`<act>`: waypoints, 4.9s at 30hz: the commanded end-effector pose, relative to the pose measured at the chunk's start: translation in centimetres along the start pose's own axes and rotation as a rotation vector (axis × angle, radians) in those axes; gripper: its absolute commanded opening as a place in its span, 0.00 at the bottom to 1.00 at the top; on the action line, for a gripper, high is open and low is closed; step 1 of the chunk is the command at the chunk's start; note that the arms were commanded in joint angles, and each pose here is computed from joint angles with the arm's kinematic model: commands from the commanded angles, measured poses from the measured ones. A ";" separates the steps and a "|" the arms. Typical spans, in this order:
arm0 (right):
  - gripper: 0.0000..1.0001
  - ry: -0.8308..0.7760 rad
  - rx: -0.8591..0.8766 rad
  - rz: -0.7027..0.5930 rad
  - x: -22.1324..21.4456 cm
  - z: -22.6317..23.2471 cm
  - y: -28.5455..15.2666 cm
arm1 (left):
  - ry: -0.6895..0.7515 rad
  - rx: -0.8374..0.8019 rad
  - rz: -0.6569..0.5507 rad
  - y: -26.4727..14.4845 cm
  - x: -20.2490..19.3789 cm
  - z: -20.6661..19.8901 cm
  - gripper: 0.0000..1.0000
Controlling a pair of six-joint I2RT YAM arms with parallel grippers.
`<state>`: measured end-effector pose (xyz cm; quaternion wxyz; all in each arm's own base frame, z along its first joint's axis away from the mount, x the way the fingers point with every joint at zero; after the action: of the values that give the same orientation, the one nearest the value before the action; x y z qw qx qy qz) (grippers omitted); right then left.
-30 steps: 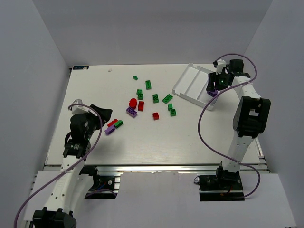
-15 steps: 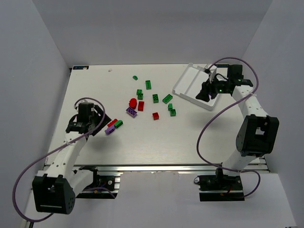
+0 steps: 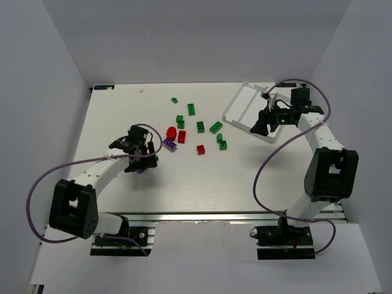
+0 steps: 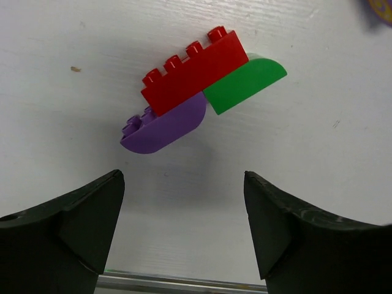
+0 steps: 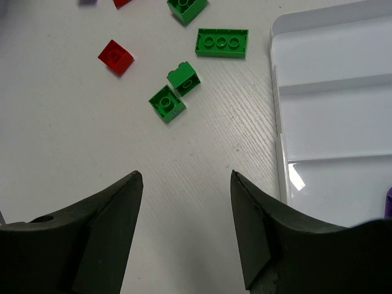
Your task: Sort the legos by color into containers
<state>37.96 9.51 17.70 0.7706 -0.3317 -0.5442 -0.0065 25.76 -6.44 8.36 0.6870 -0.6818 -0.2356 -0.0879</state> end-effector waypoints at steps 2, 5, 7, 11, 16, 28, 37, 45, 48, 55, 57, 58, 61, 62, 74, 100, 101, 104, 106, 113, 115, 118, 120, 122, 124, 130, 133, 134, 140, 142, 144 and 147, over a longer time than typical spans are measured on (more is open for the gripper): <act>0.65 -0.007 0.014 -0.033 0.9 0.0 -0.2 | 0.152 0.025 -0.061 0.1 1.4 -0.1 0.85; 0.65 0.001 0.016 -0.030 0.8 0.0 -0.1 | 0.211 0.047 -0.064 0.6 1.7 0.2 0.83; 0.65 0.007 0.017 -0.028 0.8 -0.1 -0.1 | 0.246 0.065 -0.063 0.9 2.1 0.3 0.81; 0.65 0.011 0.016 -0.024 0.8 -0.2 0.0 | 0.310 0.071 -0.067 1.2 2.8 0.3 0.81; 0.65 0.020 0.016 -0.022 0.8 -0.4 0.1 | 0.378 0.039 -0.053 2.3 2.8 -0.3 0.75; 0.65 0.033 0.018 -0.019 0.9 -0.7 0.2 | 0.402 0.046 -0.028 4.2 1.9 -0.1 0.63; 0.65 0.036 0.023 -0.024 1.4 -0.6 0.0 | 0.391 0.050 0.007 5.0 1.4 -0.2 0.54; 0.65 0.038 0.026 -0.030 1.6 -0.5 0.0 | 0.363 0.073 0.040 4.1 1.0 0.2 0.55; 0.65 0.039 0.031 -0.033 1.6 -0.4 0.0 | 0.336 0.075 0.045 4.0 0.7 0.3 0.55; 0.65 0.036 0.030 -0.030 1.5 -0.4 -0.1 | 0.252 0.088 -0.015 3.1 1.7 0.1 0.65; 0.65 0.038 0.031 -0.028 1.4 -0.3 0.0 | 0.226 0.090 -0.046 2.8 2.2 0.1 0.66; 0.65 0.036 0.031 -0.029 1.4 -0.3 0.0 | 0.218 0.088 -0.058 2.6 2.4 0.0 0.66; 0.65 0.038 0.032 -0.027 1.2 -0.2 0.0 | 0.186 0.071 -0.093 2.0 2.7 -0.2 0.61; 0.65 0.039 0.032 -0.027 1.2 -0.3 0.0 | 0.170 0.062 -0.108 1.9 2.8 -0.3 0.59; 0.65 0.037 0.034 -0.030 1.4 -0.3 0.0 | 0.083 0.055 -0.108 2.2 1.0 0.2 0.58; 0.65 0.048 0.036 -0.037 1.5 -0.3 -0.2 | 0.052 0.066 -0.089 4.0 0.2 0.1 0.54; 0.65 0.048 0.036 -0.037 1.6 -0.3 -0.3 | 0.049 0.063 -0.091 4.2 0.3 -0.1 0.54; 0.65 0.045 0.036 -0.039 1.7 -0.2 -0.3 | 0.048 0.068 -0.085 4.5 0.1 -0.1 0.53; 0.65 0.043 0.034 -0.040 1.7 -0.2 -0.4 | 0.051 0.068 -0.084 4.6 0.0 -0.2 0.53; 0.65 0.051 0.037 -0.042 1.7 -0.2 -0.3 | 0.042 0.069 -0.082 4.8 -0.6 -0.3 0.49; 0.65 0.049 0.036 -0.045 1.8 -0.2 -0.4 | 0.044 0.071 -0.078 4.9 -0.7 -0.2 0.42; 0.65 0.049 0.036 -0.045 1.8 -0.3 -0.4 | 0.044 0.072 -0.080 5.0 -0.8 -0.2 0.37; 0.65 0.051 0.036 -0.043 1.8 -0.2 -0.4 | 0.041 0.069 -0.083 4.9 -0.7 -0.2 0.31; 0.65 0.051 0.037 -0.042 1.7 -0.2 -0.4 | 0.043 0.047 -0.094 4.6 -0.4 -0.6 0.24; 0.65 0.050 0.038 -0.040 1.6 -0.1 -0.4 | 0.039 0.021 -0.111 4.1 0.2 -1.1 0.21; 0.65 0.054 0.060 -0.047 1.6 0.5 -0.5 | 0.010 -0.190 -0.209 0.4 3.1 -4.5 0.17; 0.63 0.083 0.075 -0.049 1.6 0.9 -0.4 | -0.005 -0.294 -0.245 -1.3 3.9 -5.9 0.17; 0.62 0.089 0.079 -0.049 1.6 1.1 -0.3 | -0.008 -0.323 -0.254 -1.8 4.1 -6.3 0.17; 0.53 0.223 0.163 -0.013 1.4 4.6 2.0 | -0.014 -0.634 -0.275 -4.9 4.0 -10.4 0.16; 0.54 0.262 0.237 -0.017 2.0 6.9 2.9 | -0.021 -0.806 -0.284 -7.0 4.2 -12.5 0.16; 0.57 0.295 0.309 -0.040 2.8 8.4 3.2 | -0.036 -0.916 -0.274 -8.1 3.8 -13.5 0.16; 0.70 0.262 0.494 -0.126 4.6 11.4 3.1 | -0.063 -1.146 -0.276 -11.6 4.2 -15.6 0.16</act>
<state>33.21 17.74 18.07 0.8836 -0.1980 -0.4231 0.0319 28.72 -18.31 15.62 0.3381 -0.8661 -0.2861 -0.2318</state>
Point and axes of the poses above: each gripper's point midway between its finger pads, its own y axis out along the fingers, its own z axis along the line the jaws close on, x = y × z, the point moved 2 cm from there along -y, back along the fingers, and after that the axes turned 1 degree about y, right-handed, at the moved point
